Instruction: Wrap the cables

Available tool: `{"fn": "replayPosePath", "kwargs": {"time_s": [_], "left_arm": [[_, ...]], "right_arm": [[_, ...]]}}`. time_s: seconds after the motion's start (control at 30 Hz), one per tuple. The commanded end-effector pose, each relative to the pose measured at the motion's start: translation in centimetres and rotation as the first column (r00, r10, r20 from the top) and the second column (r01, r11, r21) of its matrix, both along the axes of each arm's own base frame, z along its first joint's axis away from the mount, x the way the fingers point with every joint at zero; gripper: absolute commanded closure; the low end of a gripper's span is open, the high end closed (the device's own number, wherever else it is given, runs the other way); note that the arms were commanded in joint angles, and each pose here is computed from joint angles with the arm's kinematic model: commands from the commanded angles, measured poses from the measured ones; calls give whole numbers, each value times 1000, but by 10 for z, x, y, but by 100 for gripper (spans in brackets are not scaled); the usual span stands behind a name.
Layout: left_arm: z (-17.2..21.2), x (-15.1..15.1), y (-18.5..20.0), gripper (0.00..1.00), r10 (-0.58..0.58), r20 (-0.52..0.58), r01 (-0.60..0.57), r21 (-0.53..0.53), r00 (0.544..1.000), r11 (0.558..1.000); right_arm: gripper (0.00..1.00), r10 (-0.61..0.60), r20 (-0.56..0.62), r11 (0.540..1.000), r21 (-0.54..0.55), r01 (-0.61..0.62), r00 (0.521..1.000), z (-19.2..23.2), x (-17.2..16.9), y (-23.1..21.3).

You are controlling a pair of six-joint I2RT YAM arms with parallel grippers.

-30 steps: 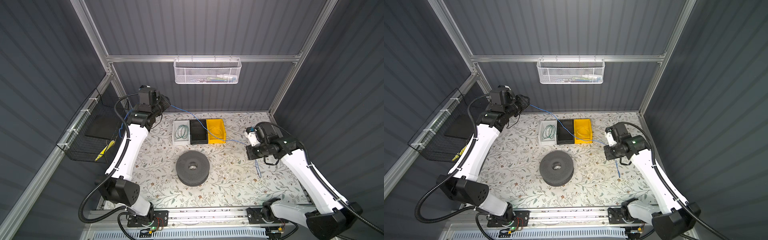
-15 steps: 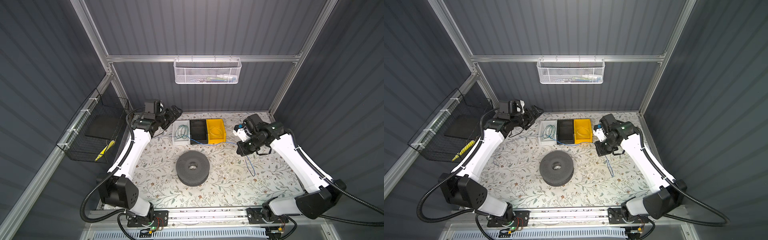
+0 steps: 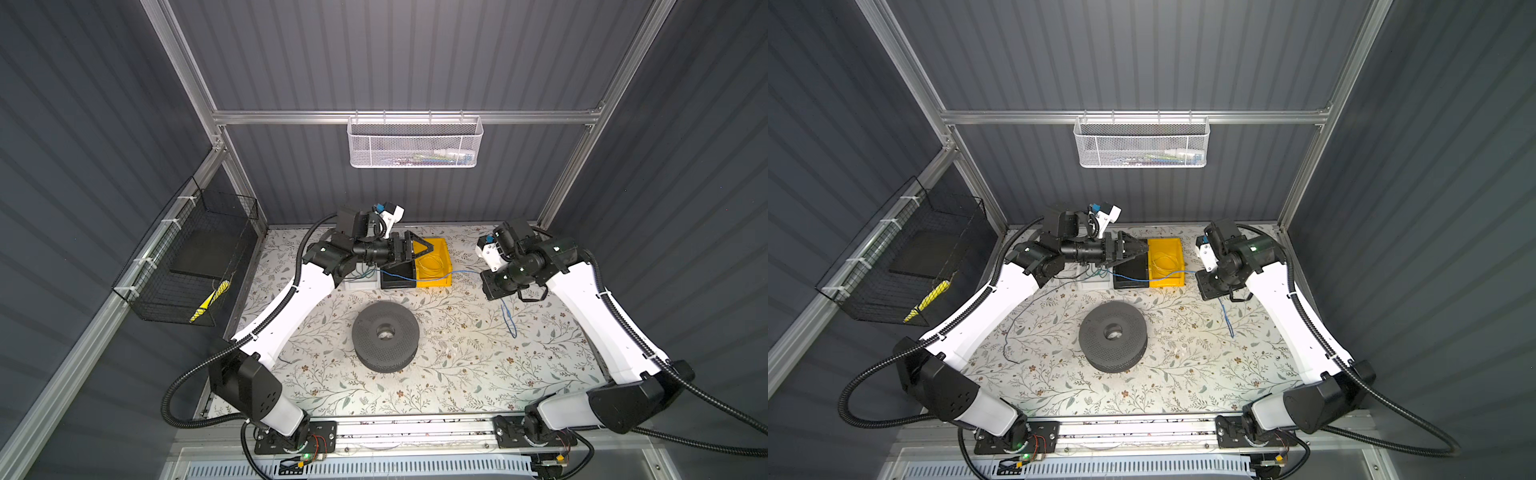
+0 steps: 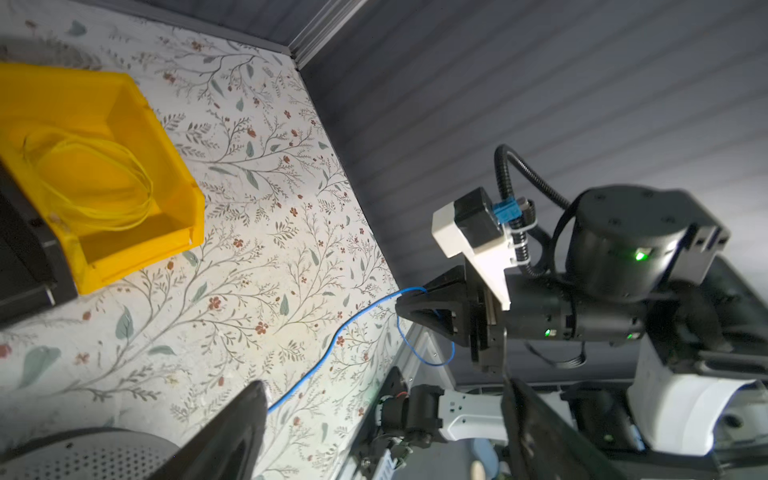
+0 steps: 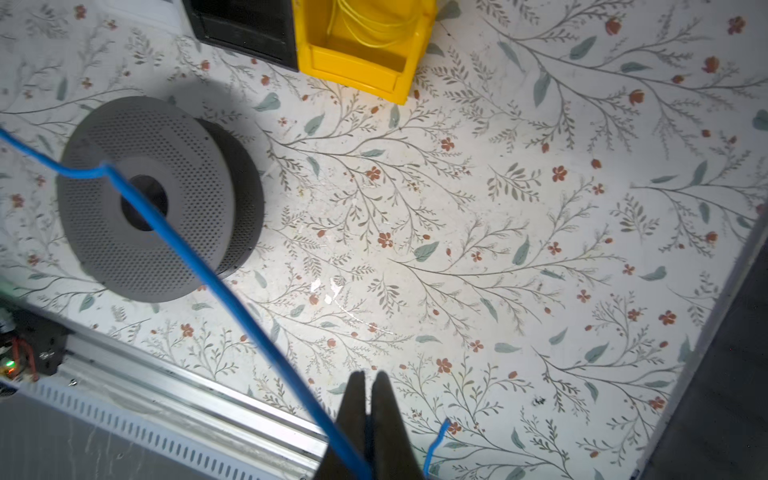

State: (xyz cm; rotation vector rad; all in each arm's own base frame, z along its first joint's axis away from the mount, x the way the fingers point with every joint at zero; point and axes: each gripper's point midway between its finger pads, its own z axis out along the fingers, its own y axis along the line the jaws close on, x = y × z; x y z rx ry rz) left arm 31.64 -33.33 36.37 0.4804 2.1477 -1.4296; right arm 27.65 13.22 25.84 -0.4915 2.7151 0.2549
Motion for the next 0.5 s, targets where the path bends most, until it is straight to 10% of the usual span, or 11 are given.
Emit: {"fn": "replayPosePath", "kwargs": {"time_s": [0.0,0.47], "left_arm": [[23,0,3,9,-66,318,36,100,946,994],[-25,-34,-83,16,-449,431,331,322,783,887]], "right_arm": [[100,94,-69,990,111,-86,993,6,-19,21],[100,126,-107,979,175,-107,986,16,-26,32]]}}
